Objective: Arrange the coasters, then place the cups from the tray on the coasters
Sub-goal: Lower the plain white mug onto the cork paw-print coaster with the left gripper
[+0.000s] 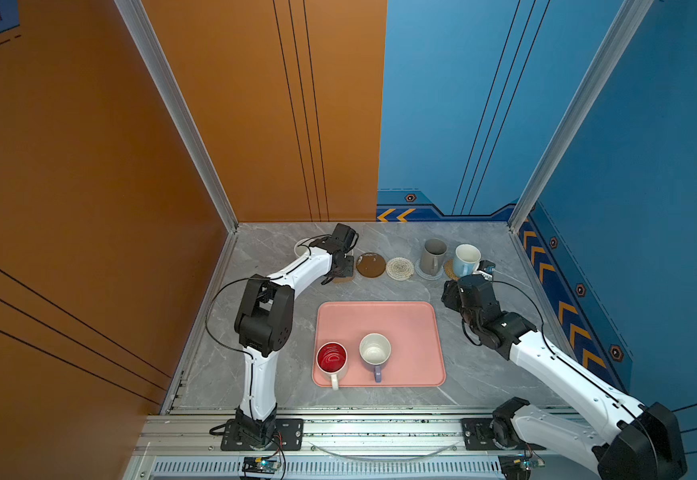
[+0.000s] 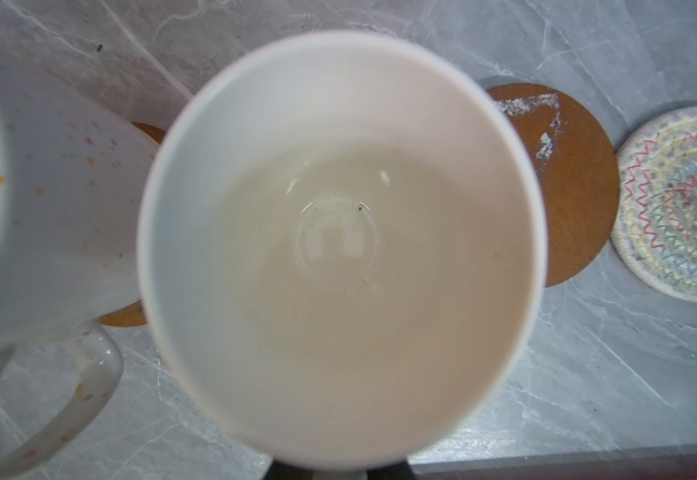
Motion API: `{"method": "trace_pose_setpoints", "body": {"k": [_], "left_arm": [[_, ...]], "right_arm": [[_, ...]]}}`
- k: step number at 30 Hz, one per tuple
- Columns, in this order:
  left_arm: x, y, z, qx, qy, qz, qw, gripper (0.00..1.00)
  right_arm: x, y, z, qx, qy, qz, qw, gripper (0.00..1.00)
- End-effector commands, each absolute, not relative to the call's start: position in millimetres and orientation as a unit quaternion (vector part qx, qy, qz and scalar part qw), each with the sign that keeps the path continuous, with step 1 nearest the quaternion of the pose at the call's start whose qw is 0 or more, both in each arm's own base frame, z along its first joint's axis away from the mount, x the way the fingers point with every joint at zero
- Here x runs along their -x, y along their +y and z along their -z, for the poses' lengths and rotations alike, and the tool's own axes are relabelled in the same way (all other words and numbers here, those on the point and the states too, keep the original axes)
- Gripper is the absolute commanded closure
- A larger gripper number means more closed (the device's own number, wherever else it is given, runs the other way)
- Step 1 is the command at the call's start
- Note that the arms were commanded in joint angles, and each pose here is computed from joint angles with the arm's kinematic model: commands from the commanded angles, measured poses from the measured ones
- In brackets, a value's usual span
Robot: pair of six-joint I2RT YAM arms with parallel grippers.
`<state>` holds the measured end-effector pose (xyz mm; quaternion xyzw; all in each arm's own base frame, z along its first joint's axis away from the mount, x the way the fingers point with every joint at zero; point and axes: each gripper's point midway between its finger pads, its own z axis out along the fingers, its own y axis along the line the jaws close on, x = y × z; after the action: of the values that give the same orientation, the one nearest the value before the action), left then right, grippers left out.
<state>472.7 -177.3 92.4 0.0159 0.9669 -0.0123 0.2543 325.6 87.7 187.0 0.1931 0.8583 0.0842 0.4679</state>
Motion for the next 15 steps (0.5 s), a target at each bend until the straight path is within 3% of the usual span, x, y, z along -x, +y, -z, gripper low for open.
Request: {"method": "trace_pose_setpoints", "body": {"k": [1,6,15], "left_arm": [[-489.4,-180.3,-105.0,-0.001,0.960,0.031,0.279,0.98],[-488.5,-181.1,-101.0,0.001,0.961,0.039,0.272,0.87],[-487.4,-180.0,-100.1,0.004,0.963,0.043,0.267,0.75]], "right_arm": [[-329.1,89.5,-191.0,-0.183,0.859,-0.084,0.471,0.34],[-329.9,89.8,-189.7,-0.183,0.860,-0.083,0.469,0.34],[-328.5,89.9,-190.3,-0.182,0.861,-0.083,0.468,0.34]]}}
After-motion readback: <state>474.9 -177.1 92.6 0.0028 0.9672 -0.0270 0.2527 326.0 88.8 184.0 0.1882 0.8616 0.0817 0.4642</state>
